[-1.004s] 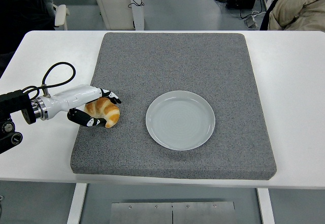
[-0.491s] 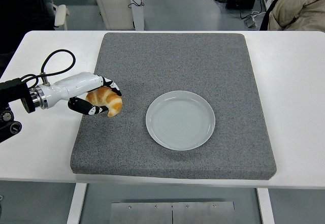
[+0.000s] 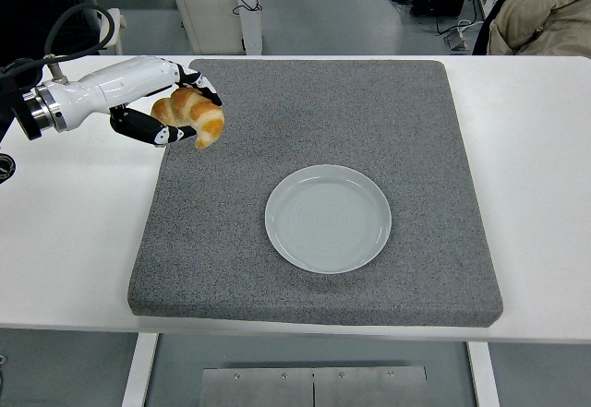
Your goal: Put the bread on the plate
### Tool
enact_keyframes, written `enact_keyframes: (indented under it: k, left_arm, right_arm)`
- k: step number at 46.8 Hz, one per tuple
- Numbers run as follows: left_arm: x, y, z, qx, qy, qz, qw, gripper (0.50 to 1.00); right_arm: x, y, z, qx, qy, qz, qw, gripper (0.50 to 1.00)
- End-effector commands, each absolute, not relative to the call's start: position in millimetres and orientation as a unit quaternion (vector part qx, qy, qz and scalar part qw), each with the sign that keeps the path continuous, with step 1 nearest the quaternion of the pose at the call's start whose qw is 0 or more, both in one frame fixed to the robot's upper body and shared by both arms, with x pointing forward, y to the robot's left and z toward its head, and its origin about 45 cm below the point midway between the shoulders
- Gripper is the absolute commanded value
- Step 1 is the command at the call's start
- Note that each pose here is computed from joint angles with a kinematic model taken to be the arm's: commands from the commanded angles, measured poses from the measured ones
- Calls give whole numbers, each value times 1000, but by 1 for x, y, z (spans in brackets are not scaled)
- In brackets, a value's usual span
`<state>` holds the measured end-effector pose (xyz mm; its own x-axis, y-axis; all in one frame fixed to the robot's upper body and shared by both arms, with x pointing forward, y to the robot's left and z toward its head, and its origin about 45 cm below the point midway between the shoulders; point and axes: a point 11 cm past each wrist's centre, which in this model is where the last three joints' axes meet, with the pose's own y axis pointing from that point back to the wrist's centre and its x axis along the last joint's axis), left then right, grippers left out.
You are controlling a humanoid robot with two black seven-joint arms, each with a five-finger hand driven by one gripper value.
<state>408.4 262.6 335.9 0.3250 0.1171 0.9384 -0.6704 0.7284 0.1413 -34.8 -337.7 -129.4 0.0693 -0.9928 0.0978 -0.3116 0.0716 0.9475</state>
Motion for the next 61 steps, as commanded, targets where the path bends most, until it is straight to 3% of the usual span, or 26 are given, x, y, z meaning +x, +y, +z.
enact_keyframes:
  k: [1,38,61]
  left_arm:
    - [409,255,340,258,-528,251,769,533]
    - [388,132,297,195,-538,156,805,542]
    - [377,116,268,205,-547,123,802,545]
  right_arm:
    - [-35,-338,-129,571,-571,-373,457,1000]
    - [-35,-338,-129,570,-572,-372,458,1000]
    - [-35,-338,-129,571,-572,-372,457,1000]
